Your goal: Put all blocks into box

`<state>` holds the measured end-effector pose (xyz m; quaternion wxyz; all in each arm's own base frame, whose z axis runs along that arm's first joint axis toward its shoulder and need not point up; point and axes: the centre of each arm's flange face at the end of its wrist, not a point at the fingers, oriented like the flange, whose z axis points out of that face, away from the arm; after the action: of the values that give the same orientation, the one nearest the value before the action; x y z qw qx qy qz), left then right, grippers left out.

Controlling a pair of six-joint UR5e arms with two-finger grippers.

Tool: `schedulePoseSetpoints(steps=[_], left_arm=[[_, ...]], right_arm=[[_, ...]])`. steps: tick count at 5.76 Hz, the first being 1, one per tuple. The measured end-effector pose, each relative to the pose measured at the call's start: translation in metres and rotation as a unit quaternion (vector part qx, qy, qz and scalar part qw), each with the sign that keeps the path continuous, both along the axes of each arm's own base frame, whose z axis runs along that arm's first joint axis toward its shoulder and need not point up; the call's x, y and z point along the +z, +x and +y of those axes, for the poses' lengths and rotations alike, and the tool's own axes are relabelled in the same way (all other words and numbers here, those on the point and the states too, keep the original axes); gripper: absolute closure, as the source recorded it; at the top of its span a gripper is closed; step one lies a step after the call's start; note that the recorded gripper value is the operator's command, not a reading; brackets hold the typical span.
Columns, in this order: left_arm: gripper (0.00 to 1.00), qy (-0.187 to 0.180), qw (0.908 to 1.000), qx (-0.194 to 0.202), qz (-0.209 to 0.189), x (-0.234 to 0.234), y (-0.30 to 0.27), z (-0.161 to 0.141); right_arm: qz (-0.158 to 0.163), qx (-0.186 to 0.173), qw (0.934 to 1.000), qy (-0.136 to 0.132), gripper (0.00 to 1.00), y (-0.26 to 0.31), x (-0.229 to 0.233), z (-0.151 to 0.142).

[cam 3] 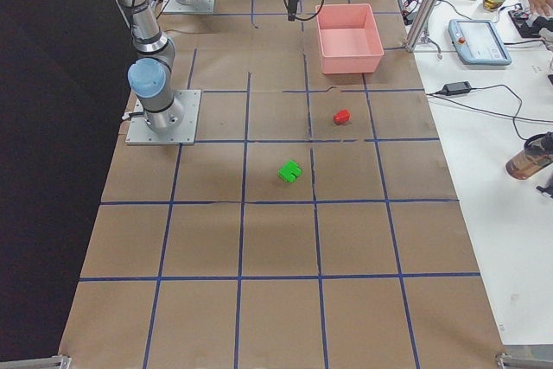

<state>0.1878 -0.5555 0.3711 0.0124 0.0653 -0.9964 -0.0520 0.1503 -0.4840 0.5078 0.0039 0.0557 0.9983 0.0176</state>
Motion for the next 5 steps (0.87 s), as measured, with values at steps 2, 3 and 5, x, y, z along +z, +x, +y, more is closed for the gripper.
schedulePoseSetpoints(steps=[2, 3, 5], left_arm=[[0.01, -0.022, 0.999, -0.04, -0.004, -0.05, 0.028, 0.021], [0.01, -0.027, 0.9981, -0.055, -0.004, -0.072, 0.033, 0.03], [0.01, -0.032, 0.9962, -0.08, -0.008, -0.124, 0.037, 0.036]], right_arm=[[0.004, 0.011, 0.9999, 0.002, 0.0, -0.005, -0.004, -0.004], [0.005, 0.026, 0.9996, 0.001, 0.0, -0.02, -0.006, -0.01], [-0.003, 0.079, 0.9969, 0.008, 0.0, -0.123, -0.018, -0.036]])
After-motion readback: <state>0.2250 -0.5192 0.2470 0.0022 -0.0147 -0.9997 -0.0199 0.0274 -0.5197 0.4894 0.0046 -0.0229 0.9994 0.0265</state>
